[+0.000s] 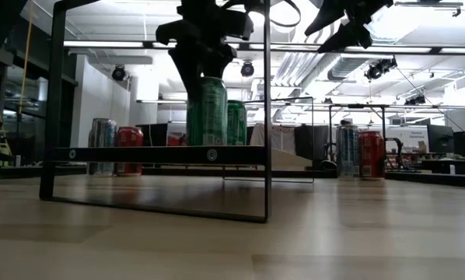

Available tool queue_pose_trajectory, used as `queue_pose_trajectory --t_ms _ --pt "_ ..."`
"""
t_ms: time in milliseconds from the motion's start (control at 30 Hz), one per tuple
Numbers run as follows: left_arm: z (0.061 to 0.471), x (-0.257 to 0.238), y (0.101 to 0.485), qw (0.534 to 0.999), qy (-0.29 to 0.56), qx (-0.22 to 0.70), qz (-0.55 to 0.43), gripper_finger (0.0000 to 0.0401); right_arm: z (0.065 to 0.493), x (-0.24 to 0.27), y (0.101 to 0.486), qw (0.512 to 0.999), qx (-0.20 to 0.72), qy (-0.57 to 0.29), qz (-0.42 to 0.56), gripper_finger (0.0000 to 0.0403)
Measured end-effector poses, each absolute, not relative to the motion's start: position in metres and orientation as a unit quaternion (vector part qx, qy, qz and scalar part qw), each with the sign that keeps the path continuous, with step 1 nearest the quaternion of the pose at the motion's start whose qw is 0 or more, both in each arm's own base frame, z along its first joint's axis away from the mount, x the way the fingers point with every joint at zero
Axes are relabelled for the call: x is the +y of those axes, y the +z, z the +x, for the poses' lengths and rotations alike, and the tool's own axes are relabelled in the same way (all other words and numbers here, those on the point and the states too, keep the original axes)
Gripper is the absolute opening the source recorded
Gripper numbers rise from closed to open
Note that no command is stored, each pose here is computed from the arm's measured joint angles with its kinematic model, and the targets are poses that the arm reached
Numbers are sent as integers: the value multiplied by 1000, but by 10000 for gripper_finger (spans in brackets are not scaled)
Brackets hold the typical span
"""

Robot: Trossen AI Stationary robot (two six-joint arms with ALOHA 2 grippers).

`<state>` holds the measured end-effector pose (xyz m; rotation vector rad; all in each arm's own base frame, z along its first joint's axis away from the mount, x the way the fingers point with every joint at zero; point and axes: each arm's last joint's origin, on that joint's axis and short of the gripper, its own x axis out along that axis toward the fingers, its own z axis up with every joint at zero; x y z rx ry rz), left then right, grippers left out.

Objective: Place canned beverage on shelf
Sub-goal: Put the top green soda can on the shelf aligned with the other green soda can

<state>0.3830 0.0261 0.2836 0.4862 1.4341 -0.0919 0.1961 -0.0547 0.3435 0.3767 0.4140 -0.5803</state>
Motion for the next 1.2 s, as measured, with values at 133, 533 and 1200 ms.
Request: queue_pose_trajectory --t_ms 133,533,1200 --pt "383 26 284 725 -42 651 220 297 196 -55 344 920 201 -282 183 287" --pt "354 31 331 767 -11 606 209 310 196 -55 344 920 201 -283 183 287" --pt "257 66 429 918 183 352 29 310 196 -55 343 916 201 -286 197 287"
